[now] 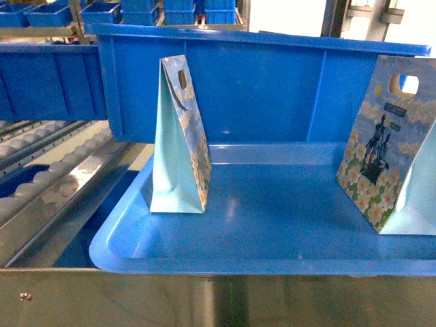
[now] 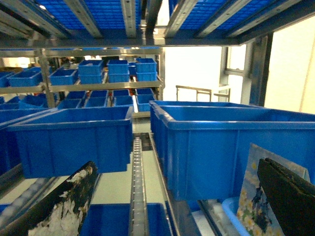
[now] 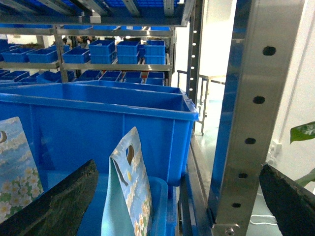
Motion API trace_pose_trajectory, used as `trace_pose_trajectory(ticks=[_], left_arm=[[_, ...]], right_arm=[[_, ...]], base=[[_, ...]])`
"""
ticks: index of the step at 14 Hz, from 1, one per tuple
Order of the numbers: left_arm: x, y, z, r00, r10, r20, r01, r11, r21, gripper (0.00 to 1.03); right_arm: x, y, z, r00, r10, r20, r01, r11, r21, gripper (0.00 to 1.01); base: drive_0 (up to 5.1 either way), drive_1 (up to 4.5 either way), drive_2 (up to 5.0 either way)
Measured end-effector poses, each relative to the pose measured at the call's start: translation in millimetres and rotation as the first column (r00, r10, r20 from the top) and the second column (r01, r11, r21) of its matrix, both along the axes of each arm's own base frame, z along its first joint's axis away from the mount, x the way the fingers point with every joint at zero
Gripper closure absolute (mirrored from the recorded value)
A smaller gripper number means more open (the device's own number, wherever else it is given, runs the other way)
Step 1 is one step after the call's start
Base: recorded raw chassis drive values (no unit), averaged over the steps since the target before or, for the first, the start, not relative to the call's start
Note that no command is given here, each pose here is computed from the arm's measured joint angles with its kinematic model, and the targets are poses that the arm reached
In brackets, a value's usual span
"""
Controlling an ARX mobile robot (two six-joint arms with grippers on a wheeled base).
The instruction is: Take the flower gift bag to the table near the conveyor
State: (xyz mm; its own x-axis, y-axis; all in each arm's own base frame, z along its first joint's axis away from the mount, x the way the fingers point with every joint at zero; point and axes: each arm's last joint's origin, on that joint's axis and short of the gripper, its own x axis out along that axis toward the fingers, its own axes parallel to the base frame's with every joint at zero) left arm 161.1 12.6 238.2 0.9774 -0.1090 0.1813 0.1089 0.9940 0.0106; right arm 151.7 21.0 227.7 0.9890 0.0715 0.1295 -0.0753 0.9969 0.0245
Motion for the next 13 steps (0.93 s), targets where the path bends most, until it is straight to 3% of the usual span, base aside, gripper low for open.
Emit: trace_pose_trajectory(ticks=[2,5,7,8,9,13], left_arm=[[24,-12.3,12,0.997,-0.065,-0.039,0.065,0.9979,-0.002,0.05],[59,-51.8,42,0.987,-0.157,-0.044,0.158,0.9872,0.023,0.05],[78,-74.8,51,0.983,-0.173,-0.060,0.175,0.9841,0.028,0.05],[94,-88.8,50,0.979,-0.171,-0.108,0.175,0.9842,0.029,0.05],[105,-97.9,52,0.979,-0.166,-0.119,0.171,0.9848,0.031,0.05],[105,-98.7,52,0.979,-0.163,-0.118,0.168,0.9852,0.033,0.05]], right_arm=[[17,3.8,10.4,1.000,0.013,-0.002,-0.013,0.9999,0.002,0.03],[53,16.6,30.0,0.996,0.087,-0.029,-0.087,0.9962,-0.006,0.03],[77,22.0,37.9,0.991,0.116,-0.070,-0.116,0.9932,0.008,0.03],[95,27.1,42.5,0.984,0.144,-0.107,-0.142,0.9896,0.019,0.03],[111,30.8,43.0,0.972,0.167,-0.164,-0.165,0.9859,0.026,0.03],[153,27.2,14.7,0.904,0.161,-0.396,-0.157,0.9867,0.041,0.03]], base=[[0.0,0.00,0.0],[0.0,0.00,0.0],[0.0,0.00,0.0],[0.0,0.00,0.0],[0.0,0.00,0.0],[0.0,0.00,0.0]])
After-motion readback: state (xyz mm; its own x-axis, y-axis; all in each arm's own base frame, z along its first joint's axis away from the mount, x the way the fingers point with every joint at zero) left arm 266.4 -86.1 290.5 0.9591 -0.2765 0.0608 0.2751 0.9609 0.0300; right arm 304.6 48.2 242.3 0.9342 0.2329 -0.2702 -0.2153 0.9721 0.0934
